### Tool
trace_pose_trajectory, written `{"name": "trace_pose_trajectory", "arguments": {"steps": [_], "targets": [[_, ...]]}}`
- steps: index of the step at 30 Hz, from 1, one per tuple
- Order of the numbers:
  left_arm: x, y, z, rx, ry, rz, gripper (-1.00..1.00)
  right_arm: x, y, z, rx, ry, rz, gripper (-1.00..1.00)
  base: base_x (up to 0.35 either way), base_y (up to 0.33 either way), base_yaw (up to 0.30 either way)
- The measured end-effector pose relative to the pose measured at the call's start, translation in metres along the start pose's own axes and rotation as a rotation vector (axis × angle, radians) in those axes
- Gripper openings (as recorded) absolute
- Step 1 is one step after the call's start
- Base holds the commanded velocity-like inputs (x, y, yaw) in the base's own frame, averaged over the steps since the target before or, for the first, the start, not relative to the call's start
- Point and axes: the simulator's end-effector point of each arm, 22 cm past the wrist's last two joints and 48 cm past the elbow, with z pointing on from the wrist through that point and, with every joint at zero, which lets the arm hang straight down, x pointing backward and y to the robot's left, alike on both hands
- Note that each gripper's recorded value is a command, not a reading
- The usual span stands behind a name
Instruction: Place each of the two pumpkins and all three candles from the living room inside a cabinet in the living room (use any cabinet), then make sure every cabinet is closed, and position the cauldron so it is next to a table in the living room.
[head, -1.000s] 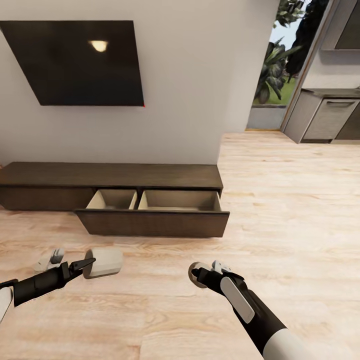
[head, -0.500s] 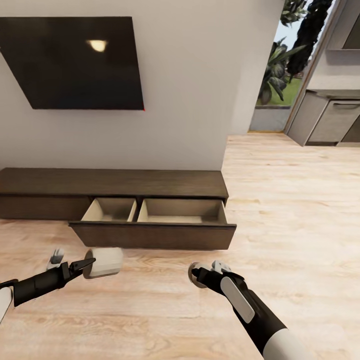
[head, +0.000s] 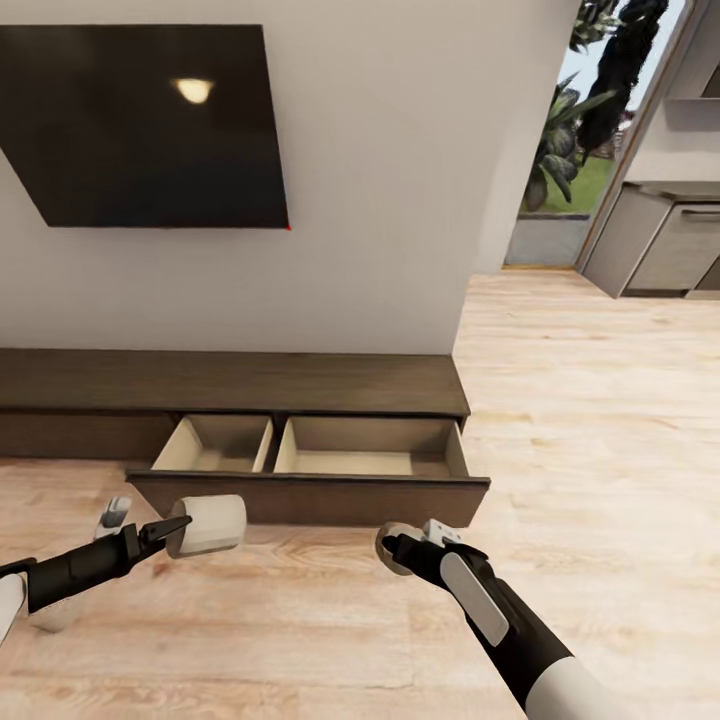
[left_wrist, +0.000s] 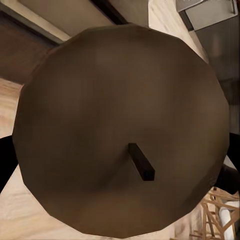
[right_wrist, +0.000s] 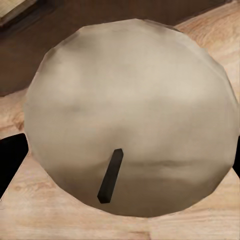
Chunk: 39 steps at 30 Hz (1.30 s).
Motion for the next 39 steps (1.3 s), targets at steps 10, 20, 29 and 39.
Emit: {"name": "trace_pose_trajectory", "arguments": {"steps": [10,20,29,39], "targets": [[-0.012,-0.032,-0.002,0.058,-0.016,0.066,-1.0,0.002,0.081,-0.024,-0.359,0.053,-0.034,-1.0,0.138,0.001,0.0],[-0.009,-0.031,0.0,0.041,-0.001,0.083,-1.0,-0.002,0.084,-0.035,-0.477,0.061,-0.04,-1.0,0.002,0.0,0.0],[0.002,0.017,0.009,-0.184,0.021,0.093,-1.0,-0.003,0.087,-0.037,-0.479,0.058,-0.046,-1.0,0.0,0.0,0.0],[0.02,0.021,0.042,-0.275,0.012,0.065,-1.0,-0.012,0.112,-0.057,-0.535,0.064,-0.067,-1.0,0.0,0.0,0.0]]}}
